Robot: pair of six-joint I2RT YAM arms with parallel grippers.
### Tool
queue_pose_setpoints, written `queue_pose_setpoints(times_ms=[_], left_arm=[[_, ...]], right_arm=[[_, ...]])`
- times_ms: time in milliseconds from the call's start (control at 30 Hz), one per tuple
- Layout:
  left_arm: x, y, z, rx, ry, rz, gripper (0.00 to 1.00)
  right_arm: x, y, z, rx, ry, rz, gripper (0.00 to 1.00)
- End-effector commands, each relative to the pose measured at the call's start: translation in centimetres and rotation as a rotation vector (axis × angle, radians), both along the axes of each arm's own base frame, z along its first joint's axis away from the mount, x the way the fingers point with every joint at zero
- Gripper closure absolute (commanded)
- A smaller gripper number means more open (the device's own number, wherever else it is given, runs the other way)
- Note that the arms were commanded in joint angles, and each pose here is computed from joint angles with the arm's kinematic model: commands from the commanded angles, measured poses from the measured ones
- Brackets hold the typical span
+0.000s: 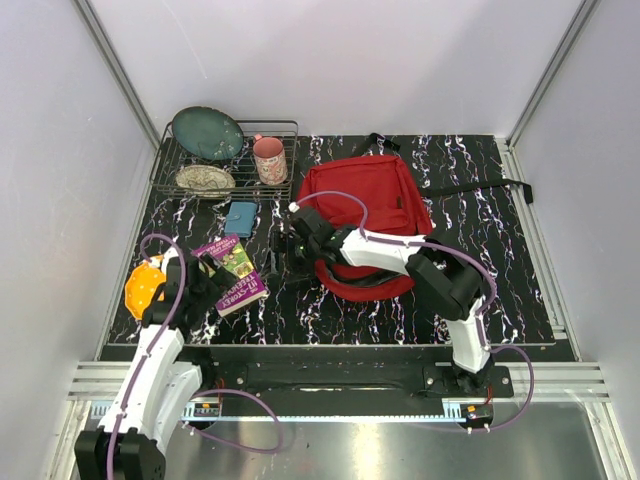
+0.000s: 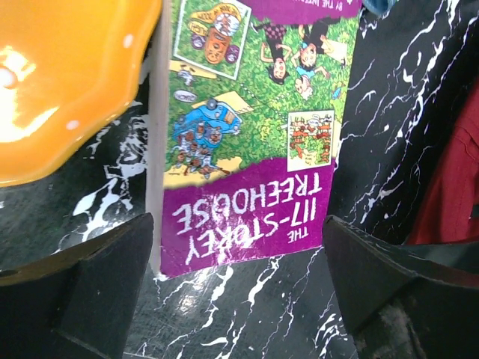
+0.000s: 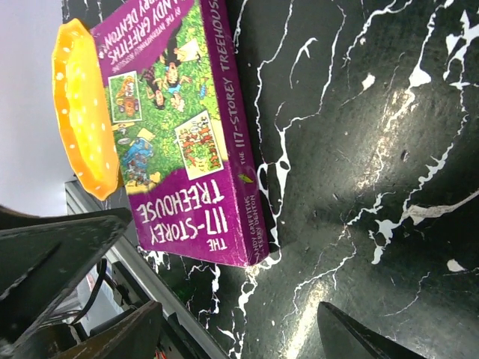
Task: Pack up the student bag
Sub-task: Pick up the book from the center of the board.
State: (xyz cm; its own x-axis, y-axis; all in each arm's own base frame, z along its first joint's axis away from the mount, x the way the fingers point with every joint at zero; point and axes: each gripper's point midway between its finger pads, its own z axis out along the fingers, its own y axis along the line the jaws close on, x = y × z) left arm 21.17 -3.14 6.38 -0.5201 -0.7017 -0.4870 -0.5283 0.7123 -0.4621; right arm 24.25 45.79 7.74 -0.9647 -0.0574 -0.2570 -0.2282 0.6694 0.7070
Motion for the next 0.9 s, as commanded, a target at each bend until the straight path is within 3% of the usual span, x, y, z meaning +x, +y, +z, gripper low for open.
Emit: queue_pose_setpoints(times_ms=[0,267,433,867], left_arm=[[0.4,2.2,3.0,0.070,-0.080,0.102,0.01],[0.1,3.5,1.6,0.111,-0.029,0.170,0.01],[0.3,2.1,-0.4,0.067,-0.001,0.105,0.01],[1.6,-2.5,-0.7,-0.116,-0.081,-0.091,0.04]], right_arm=[[0.3,1.8,1.5,0.079,-0.011,0.013,0.13],[0.6,2.2,0.5,0.054,-0.004,0.020,0.13],[0.6,2.8,-0.3,0.059,0.023,0.037,0.13],[1.1,4.8,-2.3,0.104,0.052,0.064,0.15]])
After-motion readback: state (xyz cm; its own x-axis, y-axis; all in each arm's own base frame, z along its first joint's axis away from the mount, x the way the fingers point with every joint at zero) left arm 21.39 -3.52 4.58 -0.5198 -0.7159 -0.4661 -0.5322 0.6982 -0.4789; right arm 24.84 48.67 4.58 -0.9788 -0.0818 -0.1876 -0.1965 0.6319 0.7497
